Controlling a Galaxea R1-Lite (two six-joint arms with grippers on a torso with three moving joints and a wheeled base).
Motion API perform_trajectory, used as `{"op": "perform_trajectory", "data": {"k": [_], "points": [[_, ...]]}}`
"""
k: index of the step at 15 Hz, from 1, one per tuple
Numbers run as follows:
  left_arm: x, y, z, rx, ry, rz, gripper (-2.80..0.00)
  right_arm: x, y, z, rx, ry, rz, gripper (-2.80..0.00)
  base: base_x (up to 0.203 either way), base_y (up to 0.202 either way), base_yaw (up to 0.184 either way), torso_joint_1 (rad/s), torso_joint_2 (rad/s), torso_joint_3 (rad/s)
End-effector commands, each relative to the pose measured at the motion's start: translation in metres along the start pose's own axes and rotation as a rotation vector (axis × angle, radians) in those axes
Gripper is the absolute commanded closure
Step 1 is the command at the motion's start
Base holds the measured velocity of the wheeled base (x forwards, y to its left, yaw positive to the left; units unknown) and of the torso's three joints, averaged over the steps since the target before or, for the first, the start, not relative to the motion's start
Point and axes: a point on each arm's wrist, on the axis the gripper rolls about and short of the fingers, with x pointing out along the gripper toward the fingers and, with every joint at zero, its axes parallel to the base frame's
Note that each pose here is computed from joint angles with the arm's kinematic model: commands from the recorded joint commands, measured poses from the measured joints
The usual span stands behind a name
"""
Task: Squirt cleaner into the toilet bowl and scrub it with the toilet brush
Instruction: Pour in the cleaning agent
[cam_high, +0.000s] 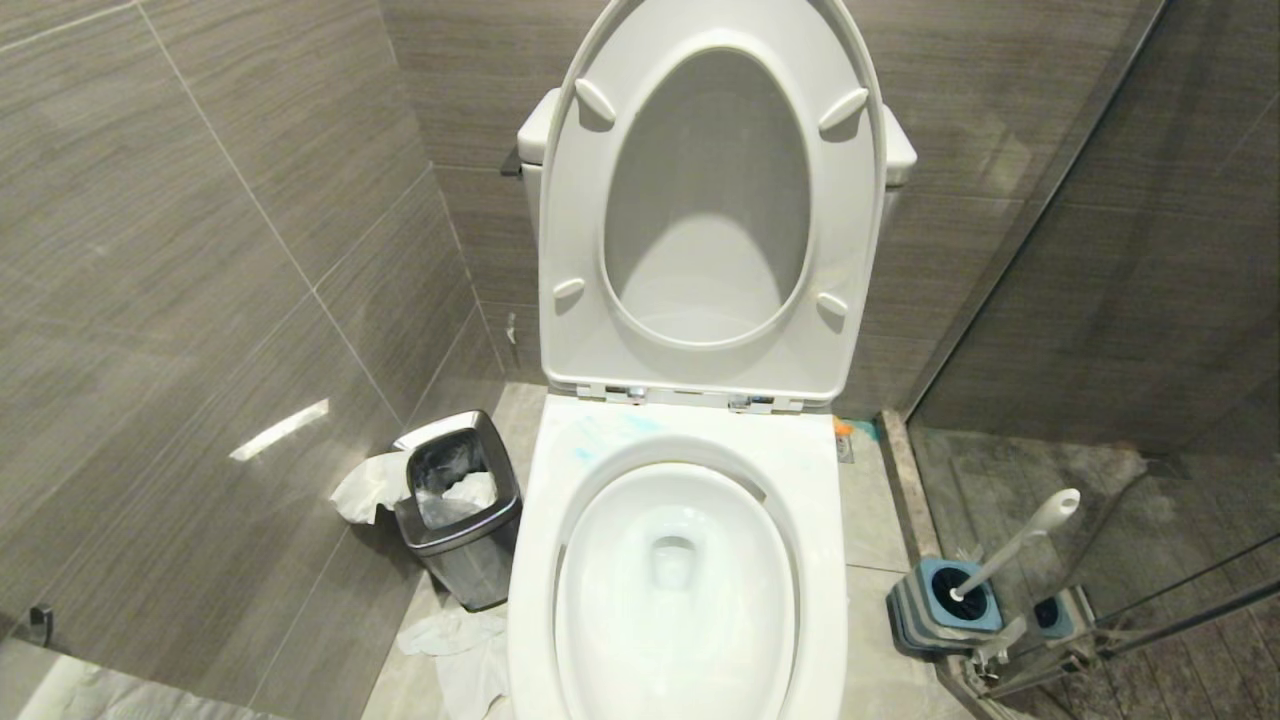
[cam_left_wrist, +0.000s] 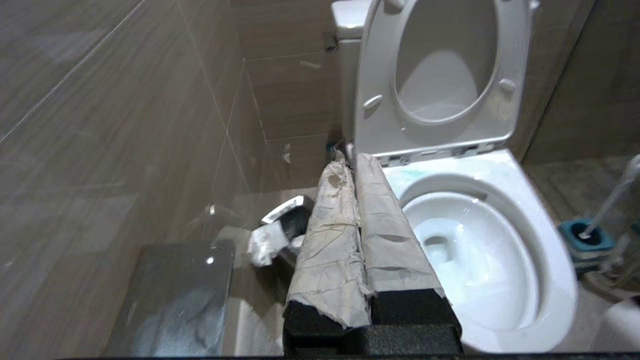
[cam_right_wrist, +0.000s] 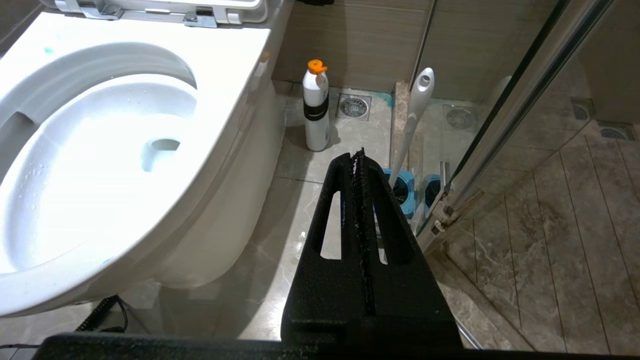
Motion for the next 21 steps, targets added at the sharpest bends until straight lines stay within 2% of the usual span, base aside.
{"op": "perform_trajectory", "data": {"k": [1,3,5,8,11,15,18,21], "points": [[-0.011,-0.005,-0.017,0.031,-0.007,0.031,0.0,0.0,0.0,0.0,0.0,0.002,-0.001,0.0,0.0,0.0,0.0,0.0,0.0,0.0],[-0.008,-0.004,-0.025,0.033,0.022,0.035,0.0,0.0,0.0,0.0,0.0,0.002,0.0,0.0,0.0,0.0,0.0,0.0,0.0,0.0],[-0.014,-0.005,-0.037,0.074,0.018,0.027,0.0,0.0,0.0,0.0,0.0,0.002,0.0,0.0,0.0,0.0,0.0,0.0,0.0,0.0],[-0.024,-0.009,-0.067,0.104,0.021,0.031,0.0,0.0,0.0,0.0,0.0,0.002,0.0,0.0,0.0,0.0,0.0,0.0,0.0,0.0],[-0.02,-0.008,-0.094,0.12,0.076,0.085,0.0,0.0,0.0,0.0,0.0,0.002,0.0,0.0,0.0,0.0,0.0,0.0,0.0,0.0],[0.011,-0.005,-0.129,0.105,0.158,0.08,0.0,0.0,0.0,0.0,0.0,0.001,-0.001,0.0,0.0,0.0,0.0,0.0,0.0,0.0],[0.042,-0.001,-0.166,0.112,0.112,0.127,0.0,0.0,0.0,0.0,0.0,0.002,0.001,0.0,0.0,0.0,0.0,0.0,0.0,0.0],[0.058,-0.001,-0.206,0.107,0.121,0.15,0.0,0.0,0.0,0.0,0.0,0.002,0.0,0.0,0.0,0.0,0.0,0.0,0.0,0.0]]}}
